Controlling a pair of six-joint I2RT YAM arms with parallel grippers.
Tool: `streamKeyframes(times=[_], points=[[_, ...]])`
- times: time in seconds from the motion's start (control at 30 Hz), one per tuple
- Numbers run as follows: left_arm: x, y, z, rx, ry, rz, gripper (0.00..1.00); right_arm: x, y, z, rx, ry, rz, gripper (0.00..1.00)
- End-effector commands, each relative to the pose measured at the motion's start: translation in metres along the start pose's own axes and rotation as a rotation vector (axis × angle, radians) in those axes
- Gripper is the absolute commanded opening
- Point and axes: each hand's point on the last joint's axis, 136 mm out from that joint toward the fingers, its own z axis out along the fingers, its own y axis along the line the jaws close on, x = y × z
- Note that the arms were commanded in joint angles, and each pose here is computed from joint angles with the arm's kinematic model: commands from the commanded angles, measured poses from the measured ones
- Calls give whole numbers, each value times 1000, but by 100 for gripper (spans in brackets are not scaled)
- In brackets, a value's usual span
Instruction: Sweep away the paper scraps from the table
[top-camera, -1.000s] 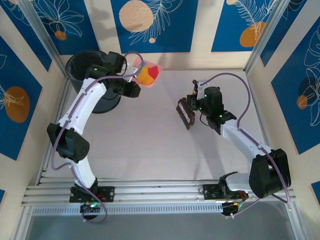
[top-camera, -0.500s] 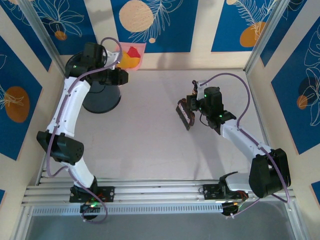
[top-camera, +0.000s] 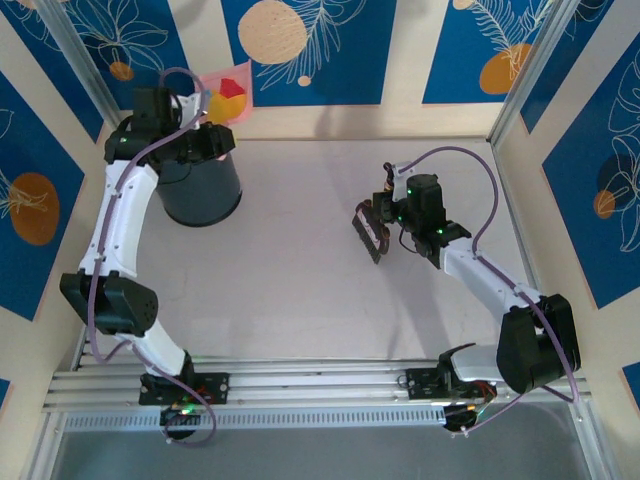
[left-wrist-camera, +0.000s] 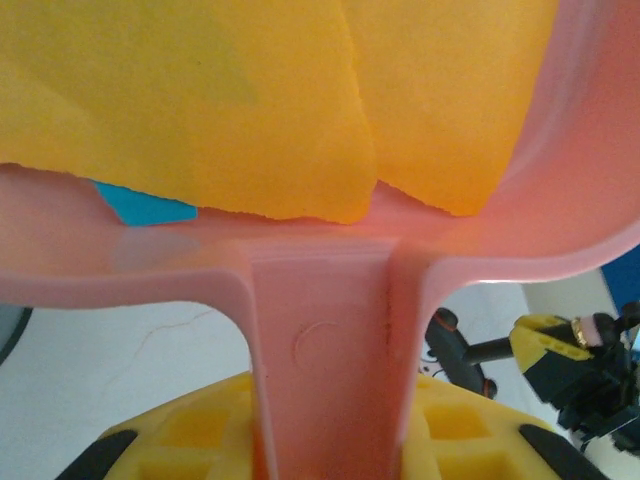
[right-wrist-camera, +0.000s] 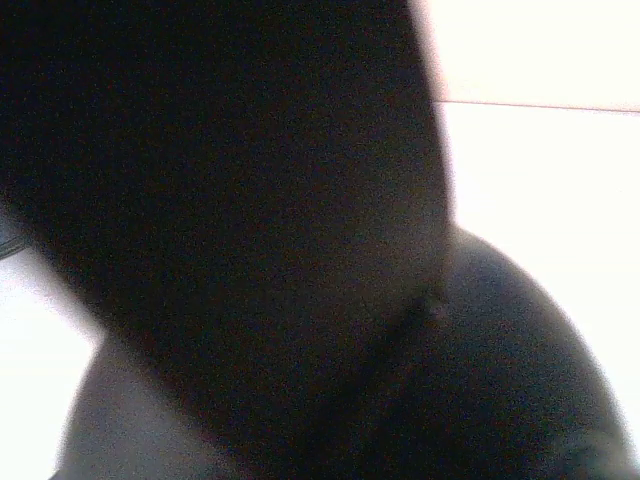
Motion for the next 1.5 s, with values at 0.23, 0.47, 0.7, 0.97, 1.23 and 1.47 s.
streamKeyframes(times=[0.23,0.47,0.7,0.97,1.23,1.47], points=[[-21,9,-17,137,-122,-156,0,-19,4,-2,-23,-48,17,0],[-24,21,-16,189,-149,-249,0,-18,4,-1,-22,-44,20,0],[-26,27,-16,213,-166,-316,0,-16,4,0,-21,-33,22,0],[-32,25,-13,330,-192,-430,0,-15,4,2,-22,-26,26,0],[-33,29,-9,378,-214,-511,0,-11,3,4,-19,-18,27,0],[-37,29,-8,448,-235,-579,0,-9,1,4,-13,-14,26,0]])
